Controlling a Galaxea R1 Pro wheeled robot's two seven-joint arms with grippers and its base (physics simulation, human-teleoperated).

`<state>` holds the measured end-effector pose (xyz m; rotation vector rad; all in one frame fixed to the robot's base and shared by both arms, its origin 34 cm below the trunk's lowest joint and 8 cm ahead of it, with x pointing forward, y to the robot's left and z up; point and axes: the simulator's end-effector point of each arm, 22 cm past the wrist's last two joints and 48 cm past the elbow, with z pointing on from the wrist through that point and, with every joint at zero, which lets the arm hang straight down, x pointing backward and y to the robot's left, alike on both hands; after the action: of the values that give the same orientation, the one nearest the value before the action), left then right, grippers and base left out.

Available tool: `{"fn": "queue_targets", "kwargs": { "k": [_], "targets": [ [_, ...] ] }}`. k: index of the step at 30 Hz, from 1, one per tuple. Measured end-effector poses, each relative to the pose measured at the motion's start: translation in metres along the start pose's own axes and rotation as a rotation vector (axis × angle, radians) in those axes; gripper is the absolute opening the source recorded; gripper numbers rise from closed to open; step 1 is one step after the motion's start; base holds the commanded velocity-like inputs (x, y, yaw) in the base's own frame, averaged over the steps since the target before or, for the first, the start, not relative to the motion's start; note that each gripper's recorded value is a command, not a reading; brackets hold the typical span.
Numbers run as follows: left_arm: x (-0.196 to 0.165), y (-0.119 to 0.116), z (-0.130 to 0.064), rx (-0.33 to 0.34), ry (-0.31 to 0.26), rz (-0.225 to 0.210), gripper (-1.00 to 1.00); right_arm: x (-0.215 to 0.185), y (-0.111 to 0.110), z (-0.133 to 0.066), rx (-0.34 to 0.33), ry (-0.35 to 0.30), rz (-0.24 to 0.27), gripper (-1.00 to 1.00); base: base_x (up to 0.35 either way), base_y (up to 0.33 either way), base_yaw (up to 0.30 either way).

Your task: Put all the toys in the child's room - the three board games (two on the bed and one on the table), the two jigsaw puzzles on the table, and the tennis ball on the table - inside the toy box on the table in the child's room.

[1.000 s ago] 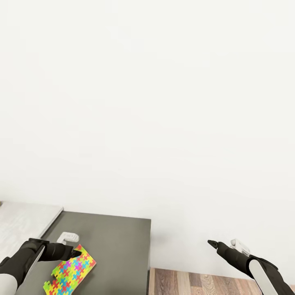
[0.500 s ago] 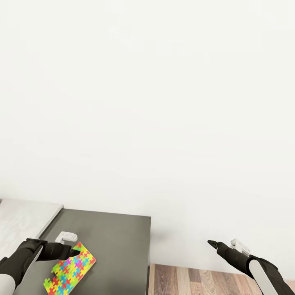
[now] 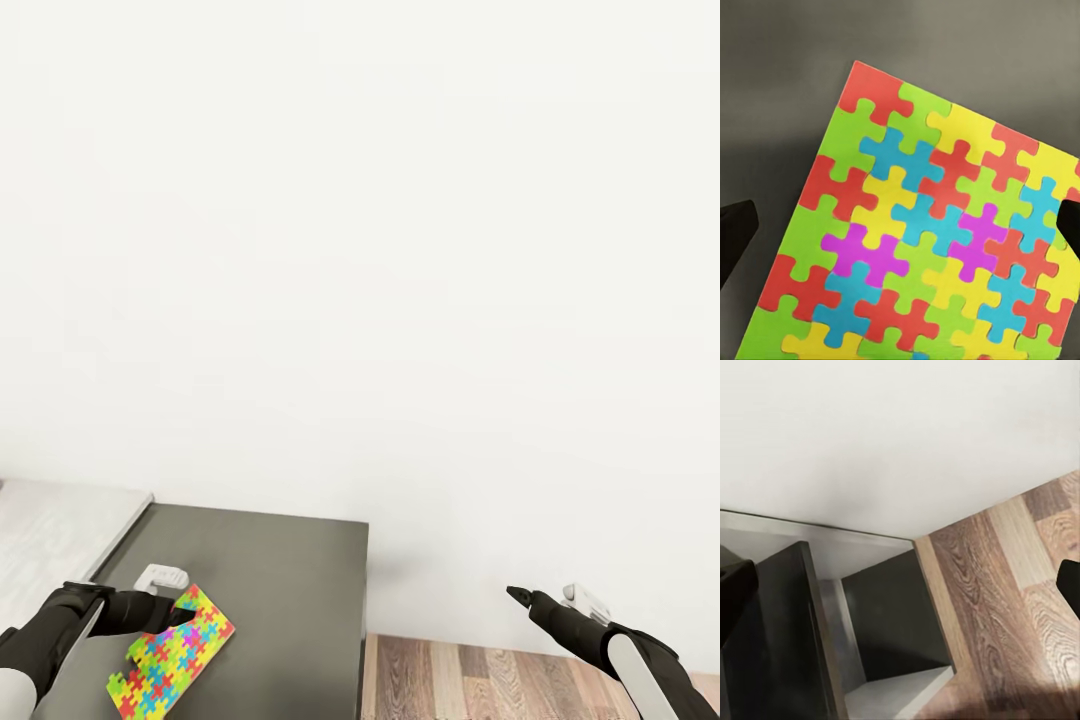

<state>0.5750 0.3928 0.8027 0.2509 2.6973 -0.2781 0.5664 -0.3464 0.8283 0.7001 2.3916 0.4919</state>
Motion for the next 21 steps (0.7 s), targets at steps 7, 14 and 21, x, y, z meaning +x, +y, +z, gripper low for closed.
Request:
{"fn": "queue_targets", "kwargs": {
  "k": [7,14,21],
  "targets": [
    [0.003,0.013,-0.002,-0.016,-0.002,0.010,1.00,0.004,-0.004,0.003,0.007,0.010,0.003,1.00,0.000,0.000,0.000],
    [0.013,0.025,-0.002,-0.025,0.006,0.012,1.00,0.008,-0.007,0.005,0.014,0.019,0.005,1.00,0.000,0.000,0.000],
    [0.016,0.026,0.001,-0.019,0.008,0.019,1.00,0.012,-0.011,0.008,0.021,0.028,0.007,1.00,0.000,0.000,0.000]
  ]
}}
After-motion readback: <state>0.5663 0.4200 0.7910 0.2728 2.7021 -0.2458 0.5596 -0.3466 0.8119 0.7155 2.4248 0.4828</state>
